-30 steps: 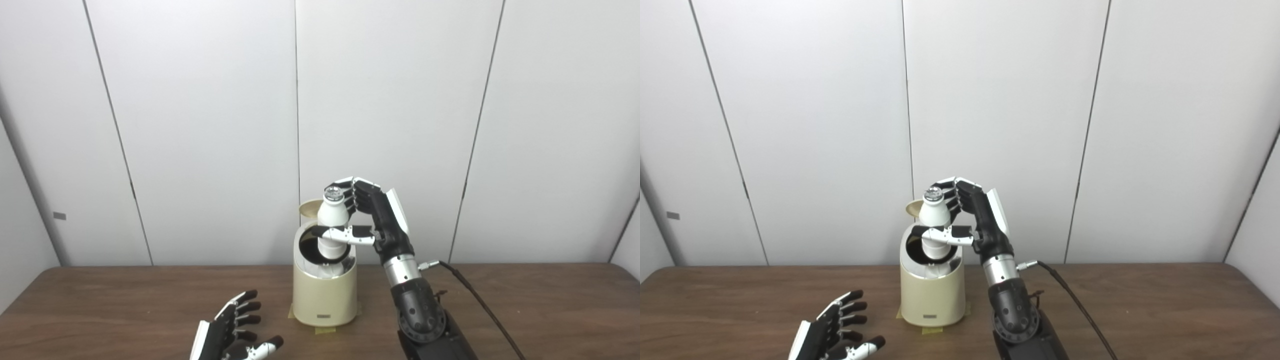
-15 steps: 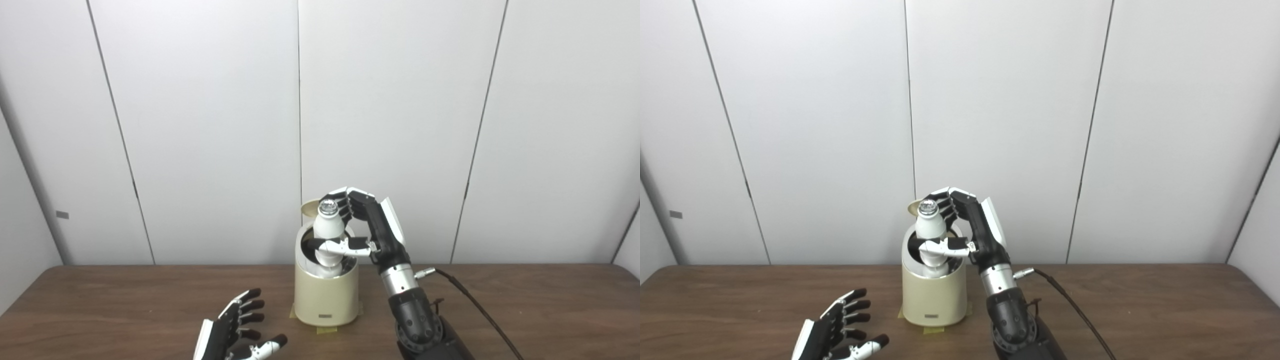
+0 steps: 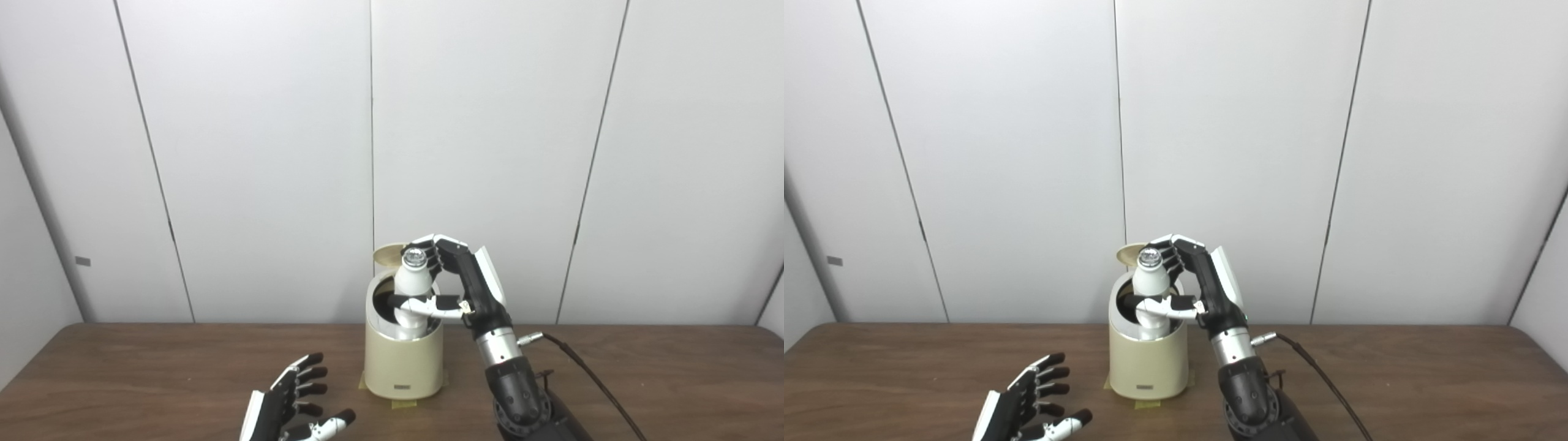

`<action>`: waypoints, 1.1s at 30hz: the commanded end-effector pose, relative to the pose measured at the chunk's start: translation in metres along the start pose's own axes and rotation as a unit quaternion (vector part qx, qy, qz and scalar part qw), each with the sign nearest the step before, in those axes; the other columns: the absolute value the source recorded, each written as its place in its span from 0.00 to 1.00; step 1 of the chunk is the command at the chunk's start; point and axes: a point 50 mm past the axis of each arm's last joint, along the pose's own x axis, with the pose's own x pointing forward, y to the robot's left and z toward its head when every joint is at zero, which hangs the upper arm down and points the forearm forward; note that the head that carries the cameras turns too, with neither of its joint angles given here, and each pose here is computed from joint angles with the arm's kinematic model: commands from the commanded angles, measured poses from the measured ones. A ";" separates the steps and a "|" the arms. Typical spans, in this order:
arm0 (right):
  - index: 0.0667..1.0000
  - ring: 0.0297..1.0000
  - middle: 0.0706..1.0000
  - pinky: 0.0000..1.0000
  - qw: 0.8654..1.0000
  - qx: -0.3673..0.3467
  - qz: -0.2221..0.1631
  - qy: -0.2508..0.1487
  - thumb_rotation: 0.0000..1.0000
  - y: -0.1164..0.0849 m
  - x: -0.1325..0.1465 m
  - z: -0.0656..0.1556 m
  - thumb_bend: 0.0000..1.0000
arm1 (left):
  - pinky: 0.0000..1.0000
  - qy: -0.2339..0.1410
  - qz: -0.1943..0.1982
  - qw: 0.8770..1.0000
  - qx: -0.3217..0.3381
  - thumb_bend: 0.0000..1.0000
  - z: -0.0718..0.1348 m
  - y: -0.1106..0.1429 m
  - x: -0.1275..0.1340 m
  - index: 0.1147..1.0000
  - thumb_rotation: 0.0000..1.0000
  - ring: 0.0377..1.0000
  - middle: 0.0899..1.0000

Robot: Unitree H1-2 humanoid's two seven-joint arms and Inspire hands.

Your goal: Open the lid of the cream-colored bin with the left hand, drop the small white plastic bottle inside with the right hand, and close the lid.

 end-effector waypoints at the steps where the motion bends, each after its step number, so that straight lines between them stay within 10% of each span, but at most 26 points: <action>1: 0.52 0.39 0.45 0.31 0.999 -0.006 -0.011 -0.046 0.00 -0.007 0.027 0.017 0.49 | 0.59 -0.041 0.006 0.999 -0.002 0.74 0.021 0.000 0.010 0.83 0.03 0.72 0.77; 33: 0.49 0.39 0.46 0.34 0.998 -0.044 0.037 -0.014 0.00 0.006 0.028 -0.003 0.50 | 0.60 -0.036 0.005 0.999 0.004 0.73 0.025 -0.006 0.007 0.83 0.03 0.72 0.76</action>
